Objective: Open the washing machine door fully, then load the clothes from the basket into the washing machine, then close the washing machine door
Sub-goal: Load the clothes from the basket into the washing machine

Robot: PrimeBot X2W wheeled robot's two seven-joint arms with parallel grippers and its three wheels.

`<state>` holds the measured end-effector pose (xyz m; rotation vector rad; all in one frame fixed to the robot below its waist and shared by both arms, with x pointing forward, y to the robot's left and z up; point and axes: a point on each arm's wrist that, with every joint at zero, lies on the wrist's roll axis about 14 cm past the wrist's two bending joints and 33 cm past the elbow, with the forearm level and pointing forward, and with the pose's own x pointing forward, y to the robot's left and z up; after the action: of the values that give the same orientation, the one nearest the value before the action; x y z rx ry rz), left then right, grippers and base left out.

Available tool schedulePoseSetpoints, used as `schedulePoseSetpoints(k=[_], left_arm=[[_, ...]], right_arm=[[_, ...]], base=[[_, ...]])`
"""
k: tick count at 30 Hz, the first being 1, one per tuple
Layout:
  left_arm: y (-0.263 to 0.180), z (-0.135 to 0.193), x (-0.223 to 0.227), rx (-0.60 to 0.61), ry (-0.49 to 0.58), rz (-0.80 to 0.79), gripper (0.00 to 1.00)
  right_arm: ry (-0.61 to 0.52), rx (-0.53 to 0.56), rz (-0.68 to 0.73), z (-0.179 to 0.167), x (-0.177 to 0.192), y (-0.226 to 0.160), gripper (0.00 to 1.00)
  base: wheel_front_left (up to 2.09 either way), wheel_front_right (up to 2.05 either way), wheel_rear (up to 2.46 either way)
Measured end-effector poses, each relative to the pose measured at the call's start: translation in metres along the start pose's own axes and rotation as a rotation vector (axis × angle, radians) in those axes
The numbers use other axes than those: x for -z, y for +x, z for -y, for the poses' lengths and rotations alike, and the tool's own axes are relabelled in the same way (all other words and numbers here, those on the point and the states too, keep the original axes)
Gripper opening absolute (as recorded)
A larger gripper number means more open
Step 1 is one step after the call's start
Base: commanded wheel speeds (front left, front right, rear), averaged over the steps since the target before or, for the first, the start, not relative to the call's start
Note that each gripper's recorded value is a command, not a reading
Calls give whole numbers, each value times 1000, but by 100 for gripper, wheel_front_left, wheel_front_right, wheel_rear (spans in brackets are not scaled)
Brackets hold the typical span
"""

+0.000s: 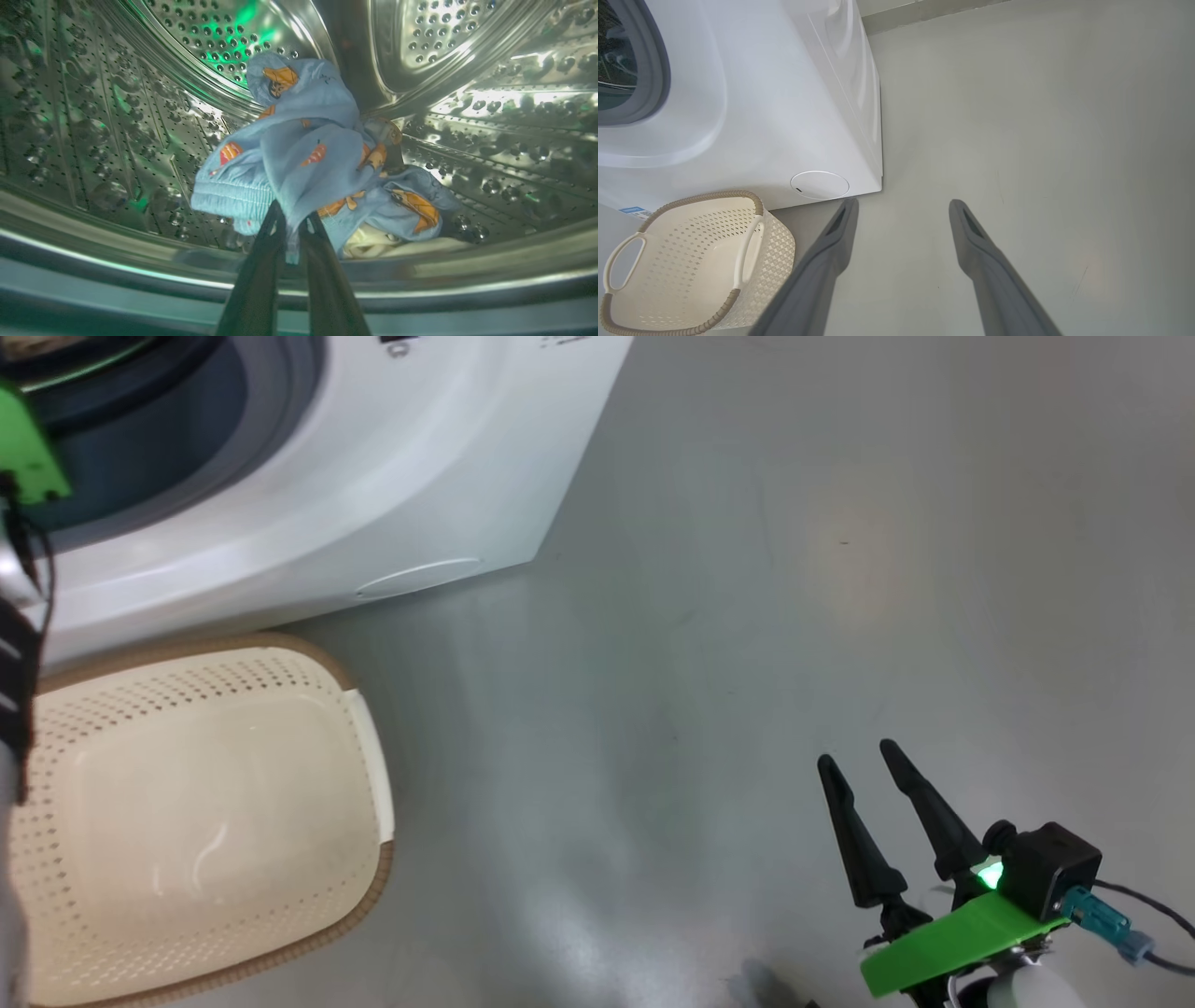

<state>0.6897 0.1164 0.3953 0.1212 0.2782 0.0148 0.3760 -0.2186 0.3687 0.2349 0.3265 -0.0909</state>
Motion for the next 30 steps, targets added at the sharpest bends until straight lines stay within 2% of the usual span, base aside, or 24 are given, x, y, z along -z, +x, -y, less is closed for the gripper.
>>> schedulePoseSetpoints(k=[11, 20, 21, 22, 23, 24, 25, 30], left_arm=[[27, 3, -32, -8, -25, 87, 0], [37, 30, 0, 81, -16, -76, 0], [37, 31, 3, 86, -14, -94, 14], [36, 31, 4, 90, -16, -110, 14], [35, 31, 4, 93, -24, -118, 35], [34, 31, 4, 94, -35, -120, 85], [34, 30, 3, 92, -51, -122, 100], [25, 39, -2, 109, -70, -119, 100]], right_arm=[[-2, 73, -50, 18, 13, -22, 100], [8, 127, -57, 29, 15, -30, 100], [8, 128, -57, 29, 15, -30, 100], [10, 127, -57, 29, 15, -30, 100], [11, 125, -55, 28, 15, -30, 100], [13, 124, -53, 27, 15, -29, 100], [15, 124, -51, 27, 14, -29, 100], [21, 101, -47, 21, 15, -23, 100]], base=[[0, 0, 0], [0, 0, 0], [0, 0, 0], [0, 0, 0], [0, 0, 0], [0, 0, 0], [0, 0, 0], [0, 0, 0]])
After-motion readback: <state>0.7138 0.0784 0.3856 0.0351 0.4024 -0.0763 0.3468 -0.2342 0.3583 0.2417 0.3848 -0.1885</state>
